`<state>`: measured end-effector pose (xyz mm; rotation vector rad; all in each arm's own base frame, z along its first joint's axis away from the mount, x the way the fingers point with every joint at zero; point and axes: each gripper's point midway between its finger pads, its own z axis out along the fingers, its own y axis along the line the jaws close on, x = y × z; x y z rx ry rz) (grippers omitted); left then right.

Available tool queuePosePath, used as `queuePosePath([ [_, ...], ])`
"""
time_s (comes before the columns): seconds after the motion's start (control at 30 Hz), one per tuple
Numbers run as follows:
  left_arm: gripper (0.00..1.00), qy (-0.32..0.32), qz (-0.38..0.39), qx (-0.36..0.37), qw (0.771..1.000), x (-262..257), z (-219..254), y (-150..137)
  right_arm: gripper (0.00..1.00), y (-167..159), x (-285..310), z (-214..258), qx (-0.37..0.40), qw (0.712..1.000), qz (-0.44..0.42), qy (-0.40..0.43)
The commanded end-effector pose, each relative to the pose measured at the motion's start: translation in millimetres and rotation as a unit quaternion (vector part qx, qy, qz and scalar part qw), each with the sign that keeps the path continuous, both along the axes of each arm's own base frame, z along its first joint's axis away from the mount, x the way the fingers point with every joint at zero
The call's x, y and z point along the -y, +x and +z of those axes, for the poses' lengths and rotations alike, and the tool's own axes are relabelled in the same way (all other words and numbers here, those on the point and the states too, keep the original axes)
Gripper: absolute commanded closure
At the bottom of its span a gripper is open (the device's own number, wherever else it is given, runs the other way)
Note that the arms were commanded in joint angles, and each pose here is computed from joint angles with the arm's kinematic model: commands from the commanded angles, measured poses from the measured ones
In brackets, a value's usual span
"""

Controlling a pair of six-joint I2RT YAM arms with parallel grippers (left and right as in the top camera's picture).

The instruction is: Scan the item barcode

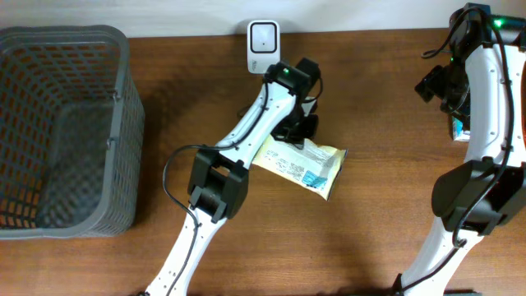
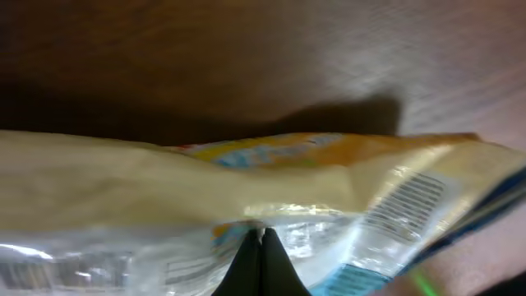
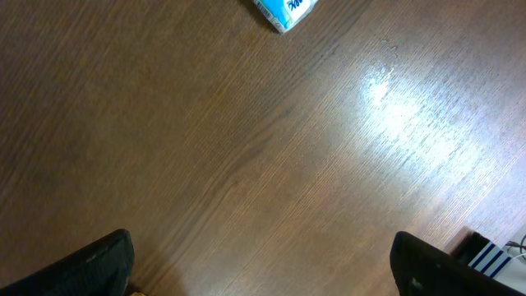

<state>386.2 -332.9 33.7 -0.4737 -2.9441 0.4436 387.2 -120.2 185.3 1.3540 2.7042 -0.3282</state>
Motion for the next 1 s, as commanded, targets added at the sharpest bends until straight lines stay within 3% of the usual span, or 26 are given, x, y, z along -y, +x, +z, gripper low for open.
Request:
queuePosePath([
  [0.0, 1.00, 0.055, 0.015, 0.026, 0.998, -22.6, -30.5, 15.8, 0.01, -0.1, 0.8, -1.3, -0.003, 1.000, 0.001, -0.001],
  [0.1, 1.00, 0.110, 0.091, 0.050, 0.989, -50.0, -39.3, 36.4, 0.01, -0.1, 0.8, -1.3, -0.003, 1.000, 0.001, -0.001],
  [0.27, 1.00, 0.125, 0.229, 0.021, 0.965, -90.2, -34.9, 55.0, 0.01, -0.1, 0.8, -1.3, -0.003, 1.000, 0.001, -0.001],
  [0.43, 1.00, 0.108, 0.274, 0.036, 0.955, -115.5, -2.0, 73.9, 0.01, -0.1, 0.8, -1.3, -0.003, 1.000, 0.001, -0.001],
  [0.67, 1.00, 0.024, 0.176, 0.043, 0.983, -78.7, 29.8, 65.0, 0.01, -0.1, 0.8, -1.3, -0.003, 1.000, 0.001, -0.001],
  [0.77, 1.00, 0.008, 0.117, 0.086, 0.989, -52.3, 29.9, 67.7, 0.01, -0.1, 0.8, -1.3, -0.003, 1.000, 0.001, -0.001],
  [0.87, 1.00, 0.071, 0.099, 0.160, 0.980, -46.4, 24.9, 77.2, 0.01, -0.1, 0.8, -1.3, -0.003, 1.000, 0.001, -0.001],
  [0.97, 1.00, 0.098, 0.079, 0.171, 0.977, -35.4, 14.9, 68.4, 0.01, -0.1, 0.8, -1.3, -0.003, 1.000, 0.001, -0.001],
])
